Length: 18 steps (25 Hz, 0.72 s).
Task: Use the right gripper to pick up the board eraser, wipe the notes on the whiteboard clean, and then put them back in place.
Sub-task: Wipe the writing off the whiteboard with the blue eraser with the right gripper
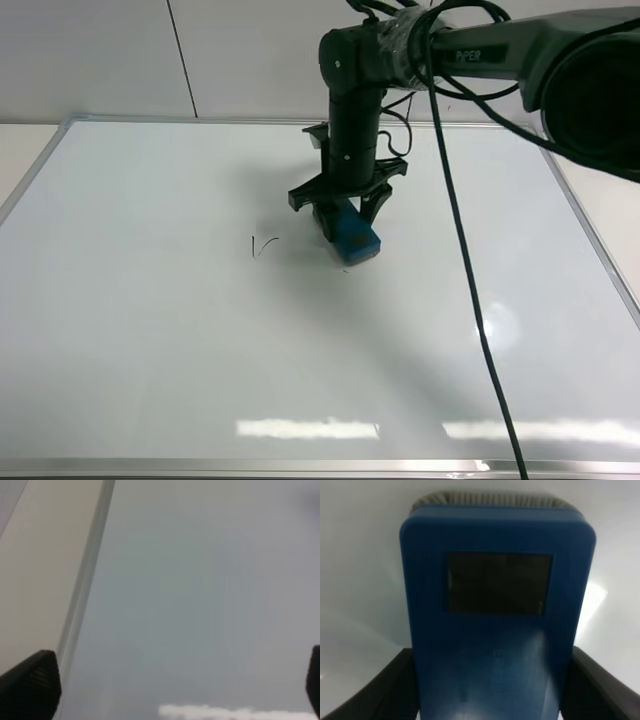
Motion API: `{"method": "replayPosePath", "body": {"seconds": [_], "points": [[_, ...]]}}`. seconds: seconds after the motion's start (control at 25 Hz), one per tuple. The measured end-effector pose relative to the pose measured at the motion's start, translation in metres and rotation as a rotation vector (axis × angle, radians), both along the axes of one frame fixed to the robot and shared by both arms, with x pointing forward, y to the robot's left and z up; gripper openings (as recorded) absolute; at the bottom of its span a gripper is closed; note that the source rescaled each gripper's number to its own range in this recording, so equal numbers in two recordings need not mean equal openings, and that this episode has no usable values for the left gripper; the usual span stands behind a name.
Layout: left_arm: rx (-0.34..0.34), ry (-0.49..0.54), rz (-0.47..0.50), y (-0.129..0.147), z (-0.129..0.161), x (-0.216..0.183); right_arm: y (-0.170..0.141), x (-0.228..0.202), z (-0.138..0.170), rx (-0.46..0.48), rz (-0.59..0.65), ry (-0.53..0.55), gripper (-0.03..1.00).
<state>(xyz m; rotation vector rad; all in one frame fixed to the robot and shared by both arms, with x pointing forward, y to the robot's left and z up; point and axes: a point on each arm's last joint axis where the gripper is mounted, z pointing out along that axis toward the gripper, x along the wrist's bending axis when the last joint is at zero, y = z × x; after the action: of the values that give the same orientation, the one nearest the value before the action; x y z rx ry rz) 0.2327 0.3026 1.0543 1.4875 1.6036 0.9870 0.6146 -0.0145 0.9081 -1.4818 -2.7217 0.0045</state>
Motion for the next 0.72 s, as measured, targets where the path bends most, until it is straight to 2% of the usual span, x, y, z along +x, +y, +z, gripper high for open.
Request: {"method": "replayPosePath", "body": {"seconds": [0.36, 0.52, 0.72], "points": [[-0.001, 0.0, 0.001, 0.0, 0.0, 0.0, 0.094, -0.031, -0.003, 0.125, 0.186, -0.055, 0.0], [-0.001, 0.0, 0.001, 0.0, 0.0, 0.0, 0.113, -0.047, -0.006, 0.162, 0.234, -0.051, 0.0], [-0.001, 0.0, 0.001, 0.0, 0.0, 0.0, 0.121, -0.055, -0.007, 0.171, 0.261, -0.049, 0.0]]}}
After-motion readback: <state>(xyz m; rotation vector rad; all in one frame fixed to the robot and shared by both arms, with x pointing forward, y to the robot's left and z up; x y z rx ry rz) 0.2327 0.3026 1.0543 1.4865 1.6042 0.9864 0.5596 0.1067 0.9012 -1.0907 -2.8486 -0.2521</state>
